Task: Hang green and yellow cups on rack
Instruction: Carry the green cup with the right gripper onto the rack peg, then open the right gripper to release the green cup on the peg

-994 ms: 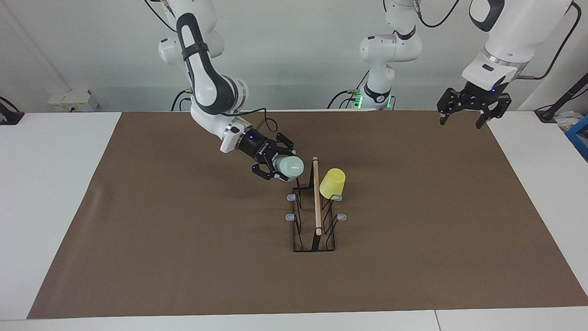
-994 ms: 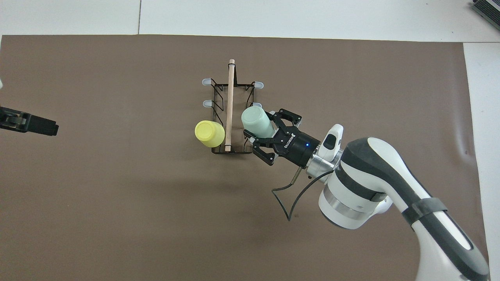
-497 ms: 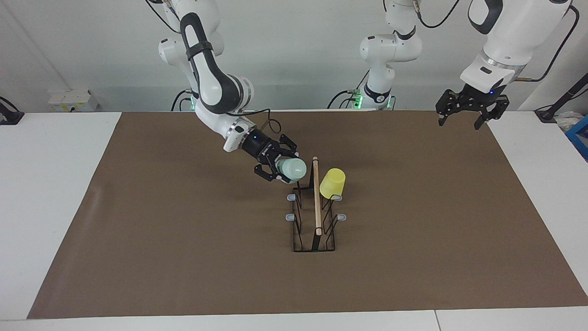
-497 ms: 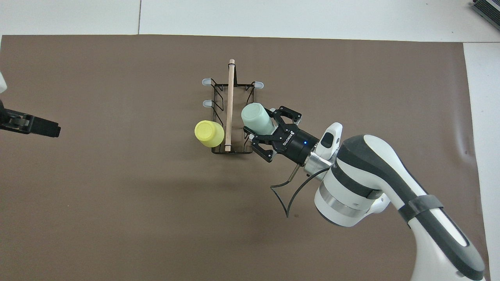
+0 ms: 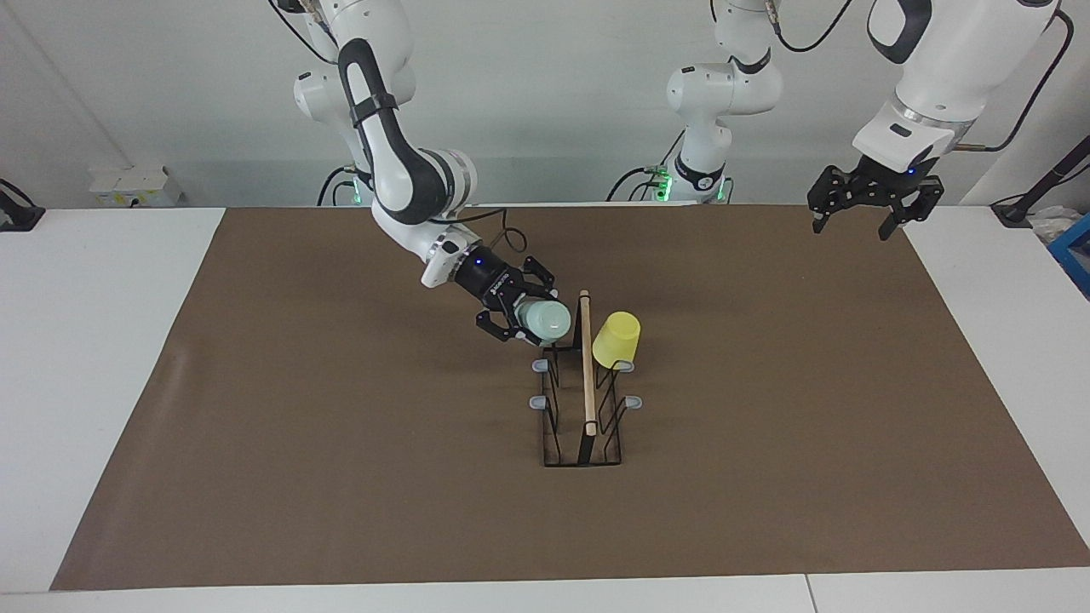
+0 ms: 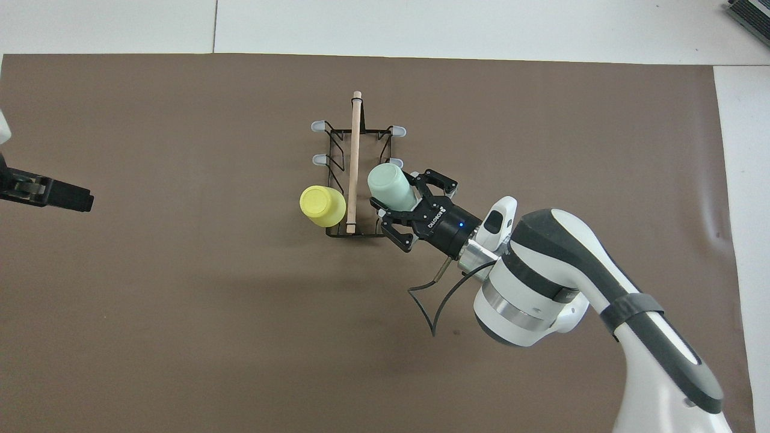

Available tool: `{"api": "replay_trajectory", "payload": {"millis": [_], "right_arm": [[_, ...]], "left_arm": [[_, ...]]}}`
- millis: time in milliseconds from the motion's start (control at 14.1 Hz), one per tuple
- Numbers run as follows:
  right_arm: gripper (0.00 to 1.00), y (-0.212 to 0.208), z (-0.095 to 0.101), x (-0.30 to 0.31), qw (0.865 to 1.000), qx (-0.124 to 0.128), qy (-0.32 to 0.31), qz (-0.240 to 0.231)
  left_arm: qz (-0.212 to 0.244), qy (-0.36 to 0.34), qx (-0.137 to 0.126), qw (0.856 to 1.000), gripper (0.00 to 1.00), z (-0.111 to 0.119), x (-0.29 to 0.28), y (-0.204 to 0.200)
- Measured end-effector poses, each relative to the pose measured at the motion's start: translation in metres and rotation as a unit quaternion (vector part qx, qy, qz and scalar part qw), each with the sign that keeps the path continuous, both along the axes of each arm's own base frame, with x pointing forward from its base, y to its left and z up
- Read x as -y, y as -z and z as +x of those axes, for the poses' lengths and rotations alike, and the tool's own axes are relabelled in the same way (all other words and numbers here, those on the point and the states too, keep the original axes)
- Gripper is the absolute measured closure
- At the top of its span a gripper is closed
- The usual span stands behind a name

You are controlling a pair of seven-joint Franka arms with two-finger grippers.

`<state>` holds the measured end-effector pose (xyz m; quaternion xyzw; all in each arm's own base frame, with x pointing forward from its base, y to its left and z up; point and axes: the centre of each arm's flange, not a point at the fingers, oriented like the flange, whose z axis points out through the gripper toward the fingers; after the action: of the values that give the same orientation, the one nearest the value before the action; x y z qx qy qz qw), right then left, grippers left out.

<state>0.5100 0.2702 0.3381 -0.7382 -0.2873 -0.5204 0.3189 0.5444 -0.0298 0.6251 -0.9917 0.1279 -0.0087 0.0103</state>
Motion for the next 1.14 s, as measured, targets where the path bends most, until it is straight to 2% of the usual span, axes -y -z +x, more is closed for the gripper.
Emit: {"api": "replay_trajectory", "payload": {"millis": [355,568,1065,1135], "right_arm": [[0.31,0.041,-0.003,-0.011,0.999,0.019,-0.015,0.020],[0.31,0.064,-0.004,-0.007,0.998,0.037,-0.014,0.050],[0.30,0.070,-0.007,-0.004,0.998,0.033,-0.002,0.057],[0.25,0.070,-0.007,-0.004,0.998,0.031,0.000,0.057]], "left_arm": [[0.000,0.000,0.000,1.000,0.00,0.000,0.000,0.000],[0.000,0.000,0.000,1.000,0.00,0.000,0.000,0.000],[0.000,0.000,0.000,1.000,0.00,0.000,0.000,0.000],[0.000,0.000,0.000,1.000,0.00,0.000,0.000,0.000]]}}
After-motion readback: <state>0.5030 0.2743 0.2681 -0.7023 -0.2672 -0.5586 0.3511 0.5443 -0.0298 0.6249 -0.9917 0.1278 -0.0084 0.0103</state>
